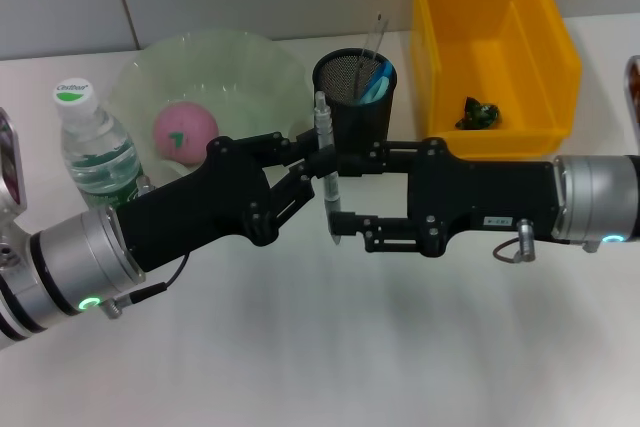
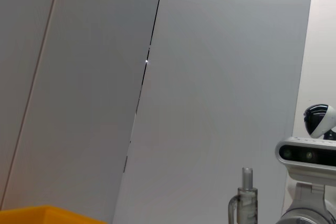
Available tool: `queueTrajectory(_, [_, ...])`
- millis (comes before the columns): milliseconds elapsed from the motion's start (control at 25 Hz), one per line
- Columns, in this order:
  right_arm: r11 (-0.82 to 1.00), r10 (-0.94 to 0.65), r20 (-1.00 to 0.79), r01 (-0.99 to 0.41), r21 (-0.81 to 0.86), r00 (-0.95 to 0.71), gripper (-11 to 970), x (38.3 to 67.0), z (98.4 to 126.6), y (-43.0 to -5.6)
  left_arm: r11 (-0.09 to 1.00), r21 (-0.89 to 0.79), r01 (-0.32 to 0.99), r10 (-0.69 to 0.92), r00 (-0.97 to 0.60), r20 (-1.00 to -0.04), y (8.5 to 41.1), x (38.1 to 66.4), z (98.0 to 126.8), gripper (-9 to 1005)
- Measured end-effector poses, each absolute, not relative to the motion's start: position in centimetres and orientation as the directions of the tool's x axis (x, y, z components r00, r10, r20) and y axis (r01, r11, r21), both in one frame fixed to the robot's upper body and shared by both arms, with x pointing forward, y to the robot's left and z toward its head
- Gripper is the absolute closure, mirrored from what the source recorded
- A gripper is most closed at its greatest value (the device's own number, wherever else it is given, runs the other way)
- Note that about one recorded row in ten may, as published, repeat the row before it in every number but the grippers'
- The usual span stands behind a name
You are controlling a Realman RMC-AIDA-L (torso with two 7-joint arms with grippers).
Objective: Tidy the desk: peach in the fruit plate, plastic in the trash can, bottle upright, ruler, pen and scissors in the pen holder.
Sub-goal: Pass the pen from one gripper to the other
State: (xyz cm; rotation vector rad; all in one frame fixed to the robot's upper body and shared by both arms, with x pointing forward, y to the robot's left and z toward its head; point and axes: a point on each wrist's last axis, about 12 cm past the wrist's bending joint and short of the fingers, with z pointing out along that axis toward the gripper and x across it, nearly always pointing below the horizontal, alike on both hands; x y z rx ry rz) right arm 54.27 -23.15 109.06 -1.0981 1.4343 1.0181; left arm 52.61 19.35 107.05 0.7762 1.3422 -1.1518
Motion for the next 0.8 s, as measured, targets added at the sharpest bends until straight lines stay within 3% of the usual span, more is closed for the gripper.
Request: queueTrajectory(800, [0.209,-0.129,-0.991,-0.978,0.015,-0.043,379,54.99,109.45,-22.24,0.302,-0.185,0.935,-0.180,-0.135,-0.974,19.27,52.50,106.93,797])
